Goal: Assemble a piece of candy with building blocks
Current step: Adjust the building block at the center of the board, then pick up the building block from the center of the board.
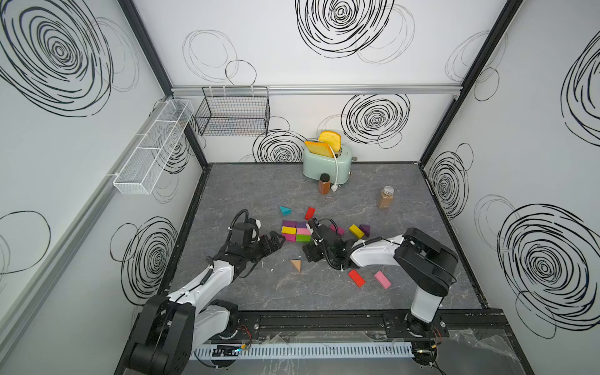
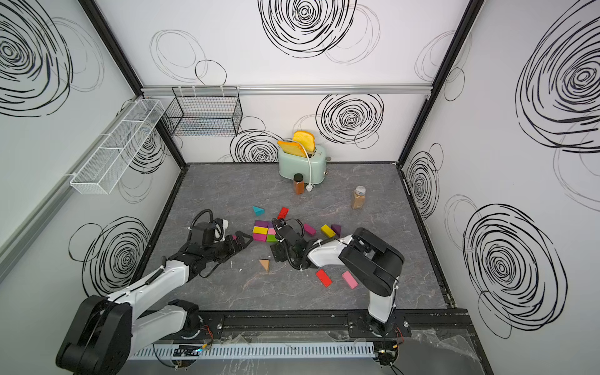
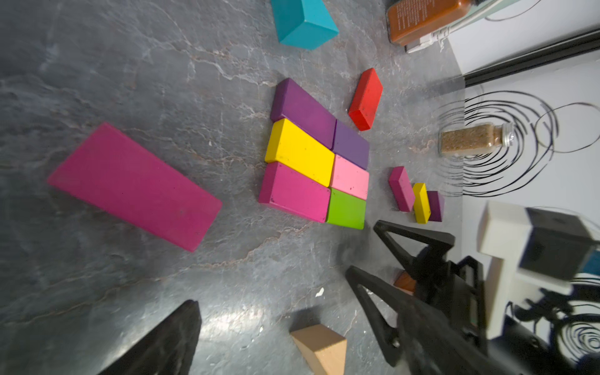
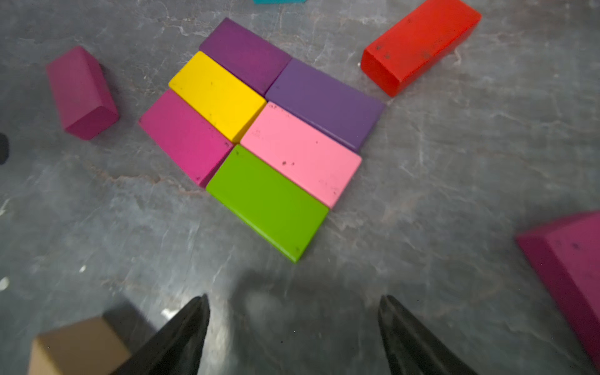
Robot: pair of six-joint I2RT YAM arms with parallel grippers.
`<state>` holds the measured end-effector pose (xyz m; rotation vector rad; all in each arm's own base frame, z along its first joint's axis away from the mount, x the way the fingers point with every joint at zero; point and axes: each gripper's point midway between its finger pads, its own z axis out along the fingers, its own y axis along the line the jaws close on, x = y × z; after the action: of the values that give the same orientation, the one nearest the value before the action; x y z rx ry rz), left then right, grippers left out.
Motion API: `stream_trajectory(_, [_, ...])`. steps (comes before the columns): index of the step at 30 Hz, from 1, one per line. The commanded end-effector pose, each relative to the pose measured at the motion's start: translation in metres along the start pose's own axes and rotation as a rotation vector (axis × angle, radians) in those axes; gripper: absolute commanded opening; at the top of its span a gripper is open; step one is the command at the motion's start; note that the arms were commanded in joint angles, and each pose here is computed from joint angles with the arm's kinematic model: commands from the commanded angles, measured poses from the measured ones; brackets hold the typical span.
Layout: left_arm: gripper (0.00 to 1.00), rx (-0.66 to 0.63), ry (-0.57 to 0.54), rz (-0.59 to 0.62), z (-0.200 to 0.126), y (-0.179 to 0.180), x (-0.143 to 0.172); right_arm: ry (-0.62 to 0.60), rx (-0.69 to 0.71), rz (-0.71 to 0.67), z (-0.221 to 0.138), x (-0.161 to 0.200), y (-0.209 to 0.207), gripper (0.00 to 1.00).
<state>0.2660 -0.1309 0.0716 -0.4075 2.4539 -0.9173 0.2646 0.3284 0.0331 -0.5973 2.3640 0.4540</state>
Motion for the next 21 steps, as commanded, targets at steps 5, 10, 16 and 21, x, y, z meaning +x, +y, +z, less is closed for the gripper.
stream_trajectory(5, [0.89, -0.075, 0.070, 0.168, -0.002, -0.022, 0.036, 0.017, -0.107, 0.092, -0.060, -0.002, -0.009, 0.89])
stream_trajectory(10, [0.89, -0.087, 0.027, 0.100, -0.013, -0.019, 0.045, 0.047, -0.234, 0.058, -0.082, 0.013, 0.001, 0.91])
stream_trajectory(16, [0.92, -0.103, -0.006, 0.049, -0.026, -0.009, 0.031, 0.052, -0.267, 0.016, -0.087, 0.025, 0.035, 0.91])
stream_trajectory(21, [0.92, -0.012, -0.010, -0.118, -0.020, 0.013, 0.016, 0.084, -0.278, -0.036, -0.070, 0.027, 0.062, 0.91])
